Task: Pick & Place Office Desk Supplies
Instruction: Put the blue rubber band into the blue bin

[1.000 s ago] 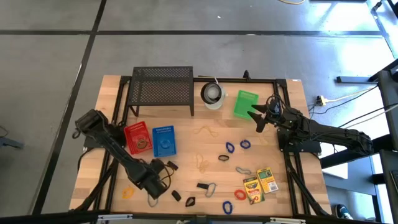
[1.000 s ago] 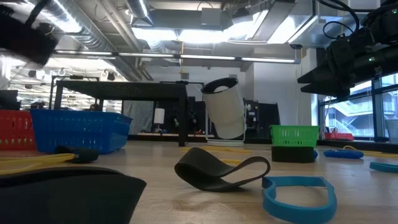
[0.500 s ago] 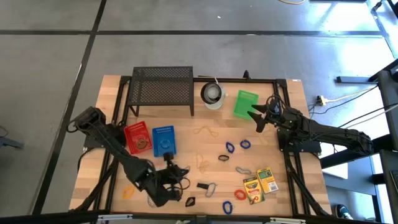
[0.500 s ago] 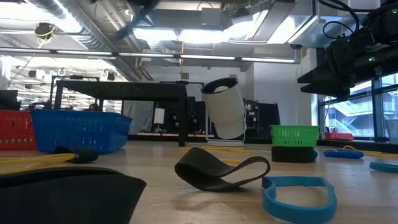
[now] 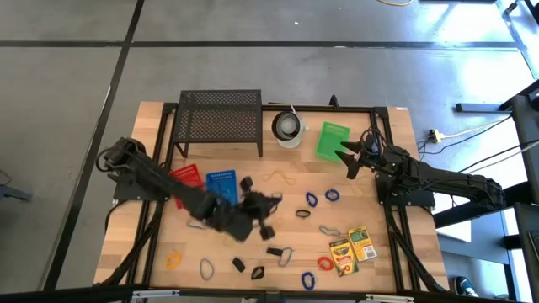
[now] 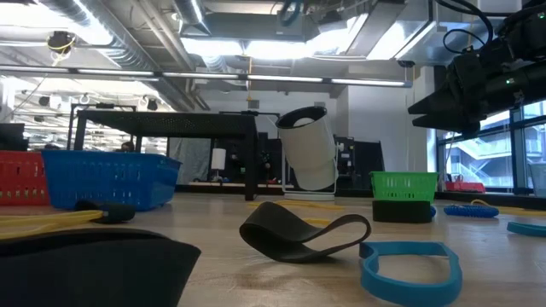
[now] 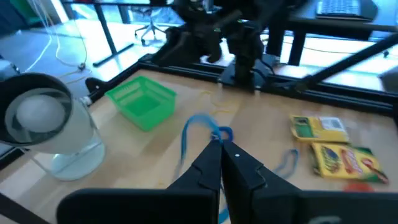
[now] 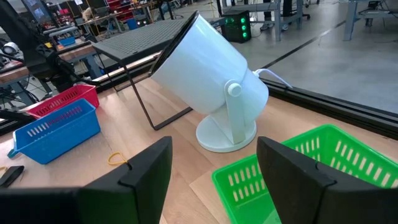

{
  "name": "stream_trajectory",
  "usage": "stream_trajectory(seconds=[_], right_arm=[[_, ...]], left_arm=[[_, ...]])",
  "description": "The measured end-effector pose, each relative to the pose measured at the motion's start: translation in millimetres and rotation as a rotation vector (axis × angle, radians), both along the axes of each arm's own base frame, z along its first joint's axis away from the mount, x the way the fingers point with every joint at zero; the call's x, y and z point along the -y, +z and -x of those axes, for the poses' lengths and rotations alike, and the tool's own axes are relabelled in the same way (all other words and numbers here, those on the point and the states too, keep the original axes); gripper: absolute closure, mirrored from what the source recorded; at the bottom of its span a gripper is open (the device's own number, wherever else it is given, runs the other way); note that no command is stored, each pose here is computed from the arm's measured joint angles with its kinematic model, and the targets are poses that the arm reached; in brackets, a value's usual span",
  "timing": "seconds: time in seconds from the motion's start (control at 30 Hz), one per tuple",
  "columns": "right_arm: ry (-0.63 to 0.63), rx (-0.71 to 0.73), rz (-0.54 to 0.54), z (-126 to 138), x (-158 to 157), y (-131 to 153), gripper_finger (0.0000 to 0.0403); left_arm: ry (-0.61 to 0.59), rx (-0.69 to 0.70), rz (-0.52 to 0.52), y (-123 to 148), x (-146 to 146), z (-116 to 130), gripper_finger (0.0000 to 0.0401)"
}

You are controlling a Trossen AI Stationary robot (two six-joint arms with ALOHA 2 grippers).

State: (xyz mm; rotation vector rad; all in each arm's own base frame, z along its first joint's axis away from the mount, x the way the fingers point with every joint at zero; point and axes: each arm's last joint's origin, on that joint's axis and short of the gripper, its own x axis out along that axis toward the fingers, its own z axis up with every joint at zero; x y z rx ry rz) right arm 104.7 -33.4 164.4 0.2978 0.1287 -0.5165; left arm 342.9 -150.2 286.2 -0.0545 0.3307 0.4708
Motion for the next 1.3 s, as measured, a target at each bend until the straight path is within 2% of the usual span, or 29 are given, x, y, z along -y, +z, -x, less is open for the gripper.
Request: stream_trajectory(seconds=[0.23,0.47,0.6,0.9,1.1,1.3], right_arm=[[0.0,0.0,0.0,0,0,0,0.0166],[0.0,0.0,0.0,0,0,0,0.0166],[0.0,0.0,0.0,0,0,0,0.0166],[0.0,0.0,0.0,0,0,0,0.0166],[0.0,0.0,0.0,0,0,0,0.0166],[0.0,0.0,0.0,0,0,0,0.0165]], left_arm=[[0.022,-0.076,0.011,16,-51,0,0.0398],[0.178,-0.228,0.154,-2,-79,38,0.0398],[0.242,-0.262,0.267,-22,-82,64,0.0398],[0.361,-0.248,0.48,-70,-74,117,0.0398],[0.448,-0.243,0.588,-98,-73,132,0.0398],[0.463,-0.247,0.637,-103,-73,134,0.0398]])
